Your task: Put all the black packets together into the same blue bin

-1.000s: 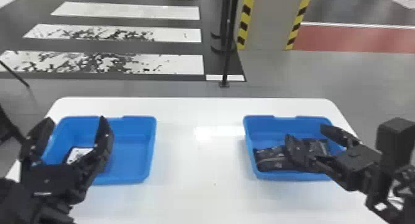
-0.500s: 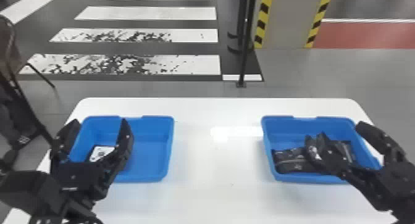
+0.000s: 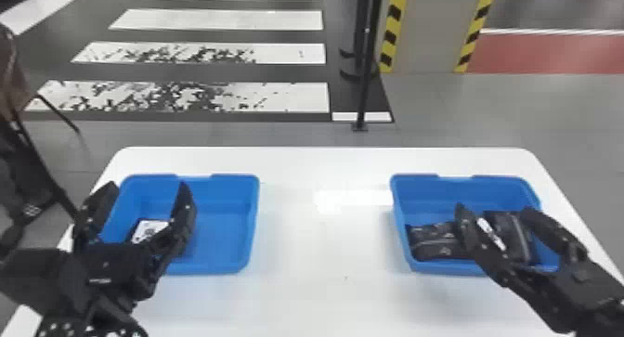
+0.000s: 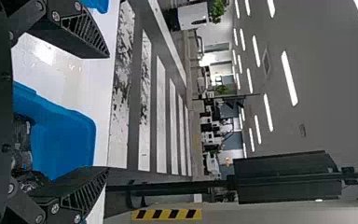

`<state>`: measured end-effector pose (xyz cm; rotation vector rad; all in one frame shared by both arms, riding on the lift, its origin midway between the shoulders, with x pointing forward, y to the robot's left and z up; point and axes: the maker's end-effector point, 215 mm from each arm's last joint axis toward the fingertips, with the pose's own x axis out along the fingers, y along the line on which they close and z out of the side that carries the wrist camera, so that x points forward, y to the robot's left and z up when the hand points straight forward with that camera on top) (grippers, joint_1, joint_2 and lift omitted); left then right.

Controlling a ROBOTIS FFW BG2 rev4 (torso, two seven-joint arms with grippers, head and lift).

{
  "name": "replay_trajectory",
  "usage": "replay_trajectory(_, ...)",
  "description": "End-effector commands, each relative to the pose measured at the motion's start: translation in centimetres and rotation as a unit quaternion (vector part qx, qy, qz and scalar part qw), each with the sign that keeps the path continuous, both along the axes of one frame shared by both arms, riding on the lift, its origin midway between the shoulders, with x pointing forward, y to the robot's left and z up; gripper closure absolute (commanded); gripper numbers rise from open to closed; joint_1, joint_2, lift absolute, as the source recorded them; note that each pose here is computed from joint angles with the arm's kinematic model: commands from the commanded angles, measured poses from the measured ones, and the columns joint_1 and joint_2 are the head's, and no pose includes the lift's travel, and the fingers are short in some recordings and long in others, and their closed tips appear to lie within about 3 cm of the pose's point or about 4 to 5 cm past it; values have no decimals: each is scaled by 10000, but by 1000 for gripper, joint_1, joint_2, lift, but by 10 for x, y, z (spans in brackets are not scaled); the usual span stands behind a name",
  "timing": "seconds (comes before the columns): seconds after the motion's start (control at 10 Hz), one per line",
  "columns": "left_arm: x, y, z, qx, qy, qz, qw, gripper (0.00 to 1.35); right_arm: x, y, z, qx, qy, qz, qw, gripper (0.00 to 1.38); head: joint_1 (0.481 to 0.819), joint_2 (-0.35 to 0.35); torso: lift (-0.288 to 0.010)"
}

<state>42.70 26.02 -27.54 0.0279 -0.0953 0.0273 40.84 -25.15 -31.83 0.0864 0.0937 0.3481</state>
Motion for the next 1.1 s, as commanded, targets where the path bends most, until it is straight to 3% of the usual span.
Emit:
replay_trajectory(0.0, 11, 14, -6, 39, 197, 37, 9998, 191, -1, 0, -3, -7, 58, 1, 10000, 171, 695, 9, -110)
replay_trajectory(0.2, 36, 41, -27, 48, 822, -36, 9966, 191, -1, -1, -12, -93, 174, -5, 9998, 173, 695, 31, -110)
replay_trajectory(0.5, 55, 71, -44, -60, 1335, 120, 9910, 191, -7, -10, -50, -149, 652, -24, 9978, 173, 695, 74, -110)
replay_trajectory(1.0, 74, 77, -160, -354, 2992, -76, 9535, 191, -13, -15, -79, -176, 971, 15, 9951, 173, 695, 82, -110)
